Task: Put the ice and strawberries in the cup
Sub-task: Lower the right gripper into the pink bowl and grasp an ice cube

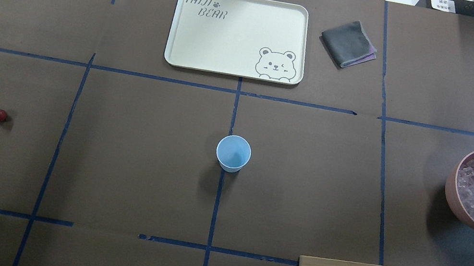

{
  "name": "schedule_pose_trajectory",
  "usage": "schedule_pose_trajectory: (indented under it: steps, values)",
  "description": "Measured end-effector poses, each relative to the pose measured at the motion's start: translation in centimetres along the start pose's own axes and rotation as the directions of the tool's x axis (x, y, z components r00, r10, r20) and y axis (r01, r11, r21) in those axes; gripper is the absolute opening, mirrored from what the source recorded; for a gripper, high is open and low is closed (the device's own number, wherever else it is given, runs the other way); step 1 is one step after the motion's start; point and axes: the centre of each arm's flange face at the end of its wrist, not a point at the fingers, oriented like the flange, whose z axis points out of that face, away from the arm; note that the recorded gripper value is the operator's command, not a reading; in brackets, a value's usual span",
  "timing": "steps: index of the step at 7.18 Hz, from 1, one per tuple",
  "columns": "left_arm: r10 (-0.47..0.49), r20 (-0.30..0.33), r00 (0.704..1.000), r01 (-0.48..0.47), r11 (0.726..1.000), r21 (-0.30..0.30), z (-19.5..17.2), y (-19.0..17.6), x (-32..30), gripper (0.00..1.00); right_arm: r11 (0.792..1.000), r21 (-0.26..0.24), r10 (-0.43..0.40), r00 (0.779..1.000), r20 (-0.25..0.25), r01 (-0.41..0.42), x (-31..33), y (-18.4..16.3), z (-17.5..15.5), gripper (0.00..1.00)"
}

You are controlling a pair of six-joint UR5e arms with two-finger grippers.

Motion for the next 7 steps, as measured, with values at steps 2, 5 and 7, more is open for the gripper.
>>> schedule_pose_trajectory:
  steps: [2, 5, 7]
  values:
    - [-0.001, 0.001, 1.000, 0.001, 1.000, -0.003, 0.2, 0.0, -0.2, 1.00, 1.000, 0.001, 0.001, 1.000, -0.002, -0.001, 0.1, 0.1, 0.0, 0.00]
    - [-0.002, 0.001, 1.000, 0.002, 1.000, -0.004, 0.2, 0.0, -0.2, 1.00, 0.997, 0.073, -0.008, 1.000, -0.003, 0.009, -0.7, 1.0, -4.2, 0.00]
    - [0.003, -0.001, 1.000, -0.003, 1.000, 0.003, 0.0, -0.1, 0.0, 1.00, 0.984, 0.177, -0.011, 1.000, 0.022, 0.007, -3.5, 2.6, -10.6, 0.00]
